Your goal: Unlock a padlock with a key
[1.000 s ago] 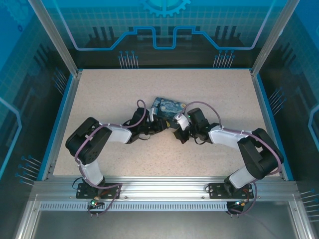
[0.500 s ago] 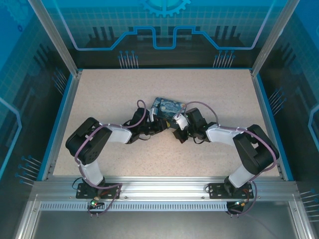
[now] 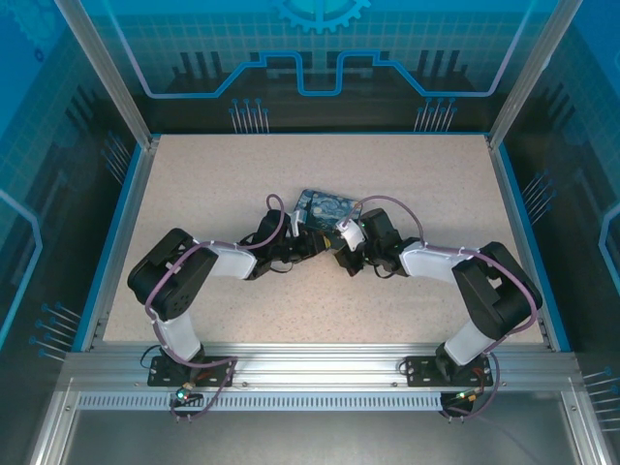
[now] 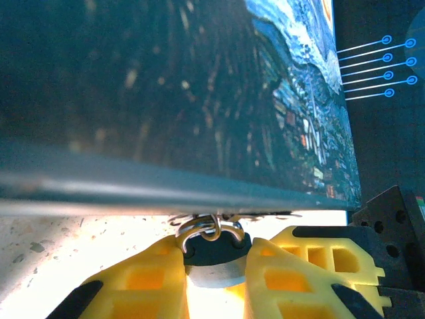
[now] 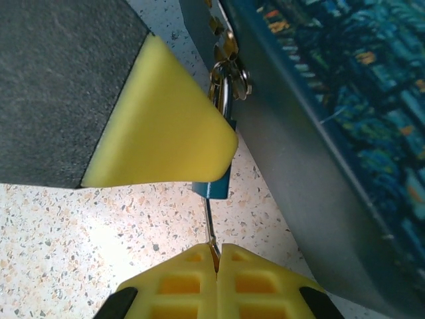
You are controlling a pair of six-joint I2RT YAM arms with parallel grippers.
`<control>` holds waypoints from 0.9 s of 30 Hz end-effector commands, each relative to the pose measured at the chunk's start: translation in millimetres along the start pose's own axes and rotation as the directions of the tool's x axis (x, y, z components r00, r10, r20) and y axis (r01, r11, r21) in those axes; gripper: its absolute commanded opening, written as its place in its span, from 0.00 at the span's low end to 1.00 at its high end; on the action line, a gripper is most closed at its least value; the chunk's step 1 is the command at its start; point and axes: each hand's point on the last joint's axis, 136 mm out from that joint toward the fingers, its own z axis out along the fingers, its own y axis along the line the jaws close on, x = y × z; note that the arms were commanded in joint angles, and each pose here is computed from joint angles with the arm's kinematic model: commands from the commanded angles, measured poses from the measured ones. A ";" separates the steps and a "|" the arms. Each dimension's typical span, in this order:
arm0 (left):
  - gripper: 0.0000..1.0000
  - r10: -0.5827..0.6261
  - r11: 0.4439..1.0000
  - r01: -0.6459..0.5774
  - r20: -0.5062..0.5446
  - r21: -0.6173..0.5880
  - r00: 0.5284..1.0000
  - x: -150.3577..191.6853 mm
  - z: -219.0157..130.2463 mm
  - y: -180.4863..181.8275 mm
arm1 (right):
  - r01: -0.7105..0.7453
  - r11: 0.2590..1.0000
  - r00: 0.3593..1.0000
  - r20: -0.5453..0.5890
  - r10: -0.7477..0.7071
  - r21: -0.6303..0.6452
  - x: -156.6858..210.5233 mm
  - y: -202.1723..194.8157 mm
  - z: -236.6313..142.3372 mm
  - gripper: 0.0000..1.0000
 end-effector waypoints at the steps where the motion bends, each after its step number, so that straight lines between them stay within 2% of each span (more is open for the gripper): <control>1: 0.20 0.030 0.999 -0.031 0.028 0.038 0.999 -5.6 -6.0 -17.6 | 0.022 1.000 0.999 0.039 -0.022 0.008 -17.2 1.1 2.1 0.02; 11: 0.20 0.032 0.998 -0.033 0.031 0.048 0.999 -6.0 -7.8 -22.7 | 0.025 0.999 0.998 0.050 -0.026 0.021 -21.4 -2.2 6.0 0.02; 23: 0.19 0.030 0.998 -0.031 0.021 0.050 0.999 -2.9 -6.8 -26.0 | 0.057 0.998 0.978 0.199 -0.060 0.020 -53.1 4.0 -7.6 0.02; 27: 0.19 0.027 0.998 -0.028 0.020 0.053 0.999 -2.6 -5.9 -27.9 | 0.075 0.997 0.974 0.210 -0.081 0.035 -58.3 3.7 -8.5 0.02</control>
